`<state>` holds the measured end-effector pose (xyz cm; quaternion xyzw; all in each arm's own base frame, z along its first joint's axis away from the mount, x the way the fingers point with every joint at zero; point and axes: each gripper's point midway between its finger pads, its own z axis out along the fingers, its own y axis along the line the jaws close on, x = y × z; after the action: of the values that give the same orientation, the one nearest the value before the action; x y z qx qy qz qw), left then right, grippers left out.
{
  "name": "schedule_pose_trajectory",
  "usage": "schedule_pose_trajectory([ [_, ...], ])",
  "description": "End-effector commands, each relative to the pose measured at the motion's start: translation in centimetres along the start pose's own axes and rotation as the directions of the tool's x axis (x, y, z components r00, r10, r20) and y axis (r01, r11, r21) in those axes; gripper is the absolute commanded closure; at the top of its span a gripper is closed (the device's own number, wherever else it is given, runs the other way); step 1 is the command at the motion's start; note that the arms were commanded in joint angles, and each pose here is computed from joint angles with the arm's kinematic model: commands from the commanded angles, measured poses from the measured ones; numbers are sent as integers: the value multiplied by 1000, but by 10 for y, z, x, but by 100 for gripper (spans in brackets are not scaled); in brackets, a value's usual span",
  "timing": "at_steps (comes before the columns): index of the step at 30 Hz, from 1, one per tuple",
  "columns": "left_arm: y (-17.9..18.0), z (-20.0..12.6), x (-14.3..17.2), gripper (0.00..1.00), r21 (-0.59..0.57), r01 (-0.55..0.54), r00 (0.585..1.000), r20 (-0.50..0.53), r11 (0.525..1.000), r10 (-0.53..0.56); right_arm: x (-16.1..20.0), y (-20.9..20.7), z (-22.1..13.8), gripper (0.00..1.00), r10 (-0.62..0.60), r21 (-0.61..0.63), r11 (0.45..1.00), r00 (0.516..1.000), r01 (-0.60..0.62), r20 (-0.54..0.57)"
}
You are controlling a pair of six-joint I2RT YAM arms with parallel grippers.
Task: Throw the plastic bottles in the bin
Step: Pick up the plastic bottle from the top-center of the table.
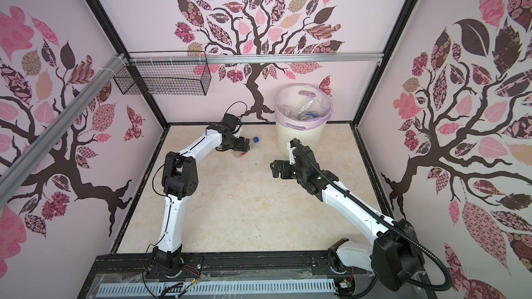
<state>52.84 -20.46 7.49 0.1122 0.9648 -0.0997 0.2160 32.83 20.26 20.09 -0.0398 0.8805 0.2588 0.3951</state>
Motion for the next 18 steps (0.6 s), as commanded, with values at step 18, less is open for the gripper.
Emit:
schedule_pose_trajectory([
  [18,-22,29,31,19,-28,-56,995,-82,998,54,-12,10,-21,0,-5,-22,1000,999,6,38],
])
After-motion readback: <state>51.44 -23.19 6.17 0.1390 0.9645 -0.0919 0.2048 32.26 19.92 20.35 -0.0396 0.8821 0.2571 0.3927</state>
